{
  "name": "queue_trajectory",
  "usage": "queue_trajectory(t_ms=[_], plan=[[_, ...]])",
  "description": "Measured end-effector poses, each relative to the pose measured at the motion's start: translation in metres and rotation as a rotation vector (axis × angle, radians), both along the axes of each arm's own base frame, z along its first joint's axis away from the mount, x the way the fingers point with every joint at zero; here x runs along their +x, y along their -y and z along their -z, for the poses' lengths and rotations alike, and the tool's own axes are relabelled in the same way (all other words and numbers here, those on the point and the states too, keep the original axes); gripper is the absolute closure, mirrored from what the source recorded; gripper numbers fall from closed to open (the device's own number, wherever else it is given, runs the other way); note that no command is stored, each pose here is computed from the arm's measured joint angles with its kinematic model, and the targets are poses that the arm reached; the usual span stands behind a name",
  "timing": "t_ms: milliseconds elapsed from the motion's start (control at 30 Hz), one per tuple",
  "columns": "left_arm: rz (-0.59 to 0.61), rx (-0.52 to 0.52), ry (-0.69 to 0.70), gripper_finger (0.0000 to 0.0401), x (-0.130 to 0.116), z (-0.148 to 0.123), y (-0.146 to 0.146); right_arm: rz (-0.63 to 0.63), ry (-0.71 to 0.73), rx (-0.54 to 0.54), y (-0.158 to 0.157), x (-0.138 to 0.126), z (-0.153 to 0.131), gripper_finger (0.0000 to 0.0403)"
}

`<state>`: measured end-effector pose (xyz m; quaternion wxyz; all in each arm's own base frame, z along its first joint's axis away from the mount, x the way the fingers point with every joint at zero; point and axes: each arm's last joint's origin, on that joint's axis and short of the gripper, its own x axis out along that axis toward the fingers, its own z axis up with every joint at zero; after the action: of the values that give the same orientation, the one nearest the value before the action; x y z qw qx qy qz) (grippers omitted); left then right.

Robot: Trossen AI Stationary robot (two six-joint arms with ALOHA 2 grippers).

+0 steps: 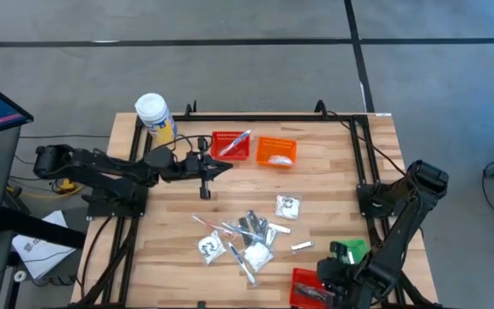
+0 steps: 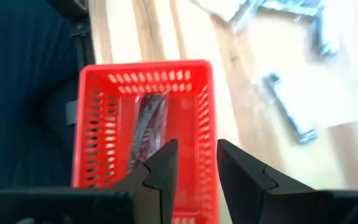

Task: Pick & Place Travel size toiletries
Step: Put the black hair comb into the bottom red bin

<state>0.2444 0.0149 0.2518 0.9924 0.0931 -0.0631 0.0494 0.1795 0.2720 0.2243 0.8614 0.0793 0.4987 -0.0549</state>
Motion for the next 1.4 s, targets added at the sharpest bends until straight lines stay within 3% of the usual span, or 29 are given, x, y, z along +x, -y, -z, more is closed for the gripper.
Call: queue_trajectory(t_ms=[233,600,833,967,1133,1400], plan=[[0.09,-0.056,-0.039,0.04,0.01,0.008,0.002,-0.053,0.022,-0.158,0.008,-0.002,0.0,0.0299],[0.143,-0.128,-0.181,0.04,0.014,0.024,0.003,-0.187,0.174,-0.415,0.019,0.002,-0.007,0.0298],[0.24,-0.18,-0.404,0.04,0.02,0.026,0.011,-0.24,0.313,-0.403,0.043,-0.004,-0.01,0.0308],[0.291,-0.156,-0.421,0.04,0.02,0.026,0.023,-0.27,0.45,-0.355,0.064,-0.001,-0.009,0.0315],[0.342,-0.111,-0.465,0.04,0.023,0.036,0.036,-0.22,0.604,-0.328,0.1,0.002,-0.001,0.0321],[0.434,-0.215,-0.712,0.04,0.075,0.075,0.044,-0.102,0.805,-0.388,0.138,0.023,-0.002,0.0322]])
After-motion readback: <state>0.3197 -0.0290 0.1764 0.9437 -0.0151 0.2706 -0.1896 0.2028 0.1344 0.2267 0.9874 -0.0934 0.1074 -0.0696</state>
